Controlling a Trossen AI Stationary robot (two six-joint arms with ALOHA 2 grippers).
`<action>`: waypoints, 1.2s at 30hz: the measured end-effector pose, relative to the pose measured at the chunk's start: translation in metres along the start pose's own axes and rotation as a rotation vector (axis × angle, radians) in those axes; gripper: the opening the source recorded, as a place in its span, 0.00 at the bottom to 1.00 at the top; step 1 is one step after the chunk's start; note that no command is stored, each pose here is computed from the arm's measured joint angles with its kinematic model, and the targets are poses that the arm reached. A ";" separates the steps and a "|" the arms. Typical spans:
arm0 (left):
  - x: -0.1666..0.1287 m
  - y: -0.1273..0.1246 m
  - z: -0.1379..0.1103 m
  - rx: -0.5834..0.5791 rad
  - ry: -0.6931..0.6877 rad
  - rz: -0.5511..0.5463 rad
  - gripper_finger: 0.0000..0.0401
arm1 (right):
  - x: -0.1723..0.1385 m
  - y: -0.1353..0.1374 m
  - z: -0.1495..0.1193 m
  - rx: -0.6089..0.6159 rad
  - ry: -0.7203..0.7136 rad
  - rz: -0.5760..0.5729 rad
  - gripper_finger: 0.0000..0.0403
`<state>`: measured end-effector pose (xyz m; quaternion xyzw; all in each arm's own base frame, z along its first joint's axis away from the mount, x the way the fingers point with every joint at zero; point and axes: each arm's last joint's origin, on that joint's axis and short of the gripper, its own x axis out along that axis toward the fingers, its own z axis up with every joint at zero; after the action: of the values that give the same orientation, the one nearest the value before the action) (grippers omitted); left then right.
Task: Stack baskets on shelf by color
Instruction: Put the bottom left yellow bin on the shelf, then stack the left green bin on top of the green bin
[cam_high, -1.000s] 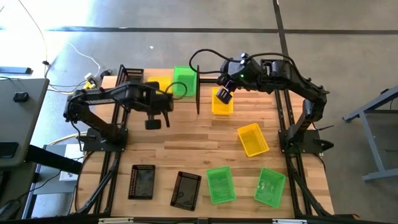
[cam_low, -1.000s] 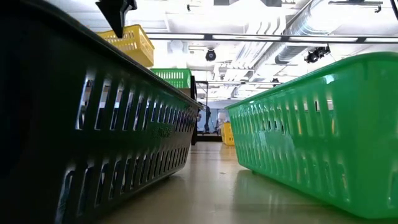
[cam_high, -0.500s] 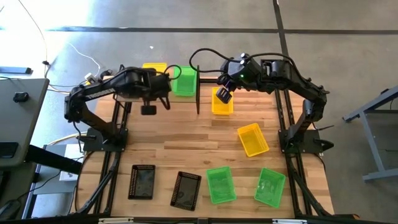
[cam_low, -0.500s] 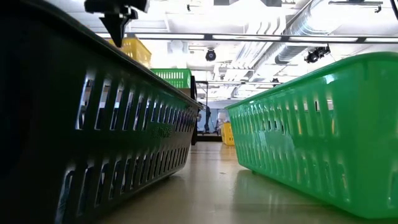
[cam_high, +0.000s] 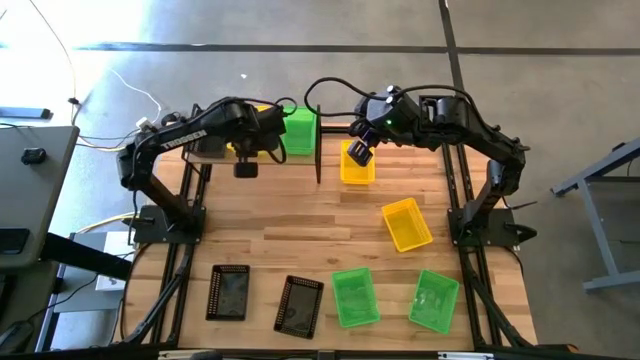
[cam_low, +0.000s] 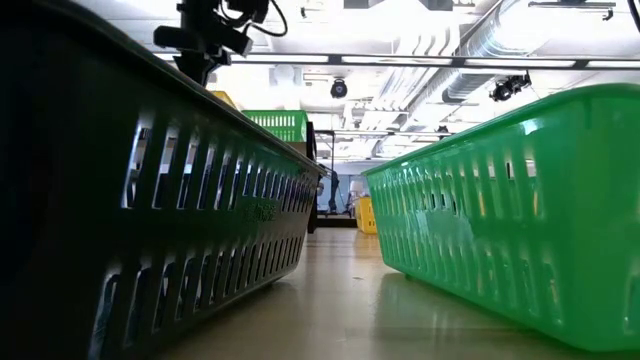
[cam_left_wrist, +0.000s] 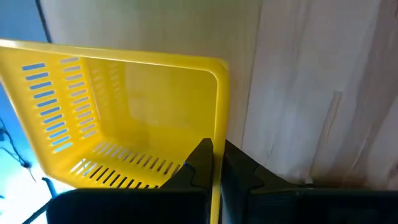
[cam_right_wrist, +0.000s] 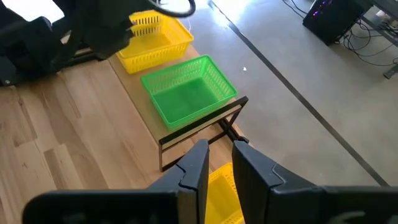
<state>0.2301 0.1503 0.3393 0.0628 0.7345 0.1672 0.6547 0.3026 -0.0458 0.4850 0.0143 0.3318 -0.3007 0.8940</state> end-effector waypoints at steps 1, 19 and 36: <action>0.001 0.000 0.002 0.009 -0.001 -0.005 0.00 | 0.000 0.000 0.000 0.000 0.000 0.000 0.14; 0.017 0.004 0.012 0.024 0.052 -0.023 0.05 | 0.000 0.000 0.000 -0.004 0.002 0.013 0.14; 0.015 0.000 0.013 0.012 0.047 -0.028 0.26 | 0.000 0.000 0.000 -0.003 0.003 0.014 0.14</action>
<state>0.2413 0.1571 0.3243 0.0525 0.7513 0.1550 0.6393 0.3028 -0.0455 0.4849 0.0155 0.3333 -0.2940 0.8957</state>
